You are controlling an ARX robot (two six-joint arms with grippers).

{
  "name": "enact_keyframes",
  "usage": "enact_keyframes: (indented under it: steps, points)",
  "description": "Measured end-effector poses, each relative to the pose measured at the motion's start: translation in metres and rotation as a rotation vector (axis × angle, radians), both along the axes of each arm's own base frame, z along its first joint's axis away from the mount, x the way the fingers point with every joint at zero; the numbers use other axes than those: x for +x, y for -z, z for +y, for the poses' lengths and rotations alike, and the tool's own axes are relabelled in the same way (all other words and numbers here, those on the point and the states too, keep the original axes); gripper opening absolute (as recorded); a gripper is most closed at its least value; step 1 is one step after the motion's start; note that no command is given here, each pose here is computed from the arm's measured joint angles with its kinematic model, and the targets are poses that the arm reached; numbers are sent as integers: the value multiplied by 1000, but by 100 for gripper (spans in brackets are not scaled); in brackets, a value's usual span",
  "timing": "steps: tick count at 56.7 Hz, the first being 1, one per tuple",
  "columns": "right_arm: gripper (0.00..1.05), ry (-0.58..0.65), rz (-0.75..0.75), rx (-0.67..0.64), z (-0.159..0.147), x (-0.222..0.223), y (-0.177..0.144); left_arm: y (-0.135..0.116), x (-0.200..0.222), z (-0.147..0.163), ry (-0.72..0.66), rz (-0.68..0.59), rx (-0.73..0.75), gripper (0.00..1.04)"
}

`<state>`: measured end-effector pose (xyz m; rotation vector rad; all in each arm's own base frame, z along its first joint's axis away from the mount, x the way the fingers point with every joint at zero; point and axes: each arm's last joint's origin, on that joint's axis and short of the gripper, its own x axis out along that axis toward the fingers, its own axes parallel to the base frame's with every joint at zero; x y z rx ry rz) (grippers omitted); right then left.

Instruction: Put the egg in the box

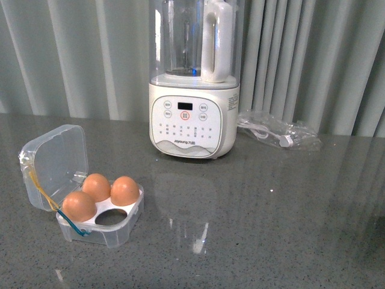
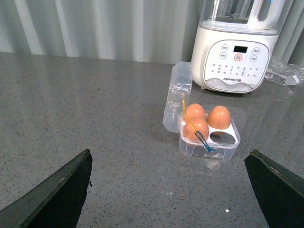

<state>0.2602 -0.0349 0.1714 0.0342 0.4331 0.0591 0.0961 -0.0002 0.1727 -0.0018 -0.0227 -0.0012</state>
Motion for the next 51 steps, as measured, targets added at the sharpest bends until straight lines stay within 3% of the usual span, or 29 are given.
enact_keyframes:
  steps: [46, 51]
  points:
    - [97, -19, 12, 47, -14, 8, 22, 0, 0, 0, 0, 0, 0, 98]
    - [87, -19, 12, 47, -14, 8, 22, 0, 0, 0, 0, 0, 0, 98]
